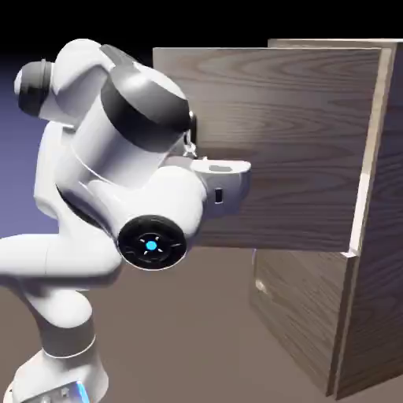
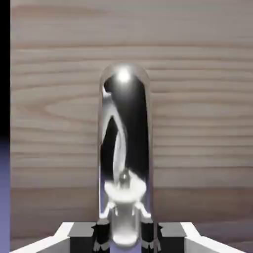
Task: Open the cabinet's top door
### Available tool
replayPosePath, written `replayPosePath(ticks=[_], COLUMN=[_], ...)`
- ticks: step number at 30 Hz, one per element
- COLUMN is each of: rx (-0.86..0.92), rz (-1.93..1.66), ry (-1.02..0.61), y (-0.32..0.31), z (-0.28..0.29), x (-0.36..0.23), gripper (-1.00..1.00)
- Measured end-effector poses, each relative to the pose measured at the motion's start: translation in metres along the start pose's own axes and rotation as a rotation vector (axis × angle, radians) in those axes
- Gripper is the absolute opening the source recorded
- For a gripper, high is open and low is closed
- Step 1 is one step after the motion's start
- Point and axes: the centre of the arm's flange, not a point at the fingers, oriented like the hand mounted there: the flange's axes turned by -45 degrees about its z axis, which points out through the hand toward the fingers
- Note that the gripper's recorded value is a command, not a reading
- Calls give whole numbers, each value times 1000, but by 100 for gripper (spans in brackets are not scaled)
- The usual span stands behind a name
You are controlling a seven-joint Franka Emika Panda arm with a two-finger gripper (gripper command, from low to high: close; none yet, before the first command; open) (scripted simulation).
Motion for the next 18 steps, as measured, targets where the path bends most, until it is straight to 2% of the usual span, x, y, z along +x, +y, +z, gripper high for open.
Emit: replayPosePath(ticks=[16, 17, 18], rx=[370, 382, 381], rz=[0, 0, 0], ry=[0, 0, 0], y=[72, 75, 75], z=[-95, -98, -98], x=[0, 0, 0], gripper=[-100, 100, 100])
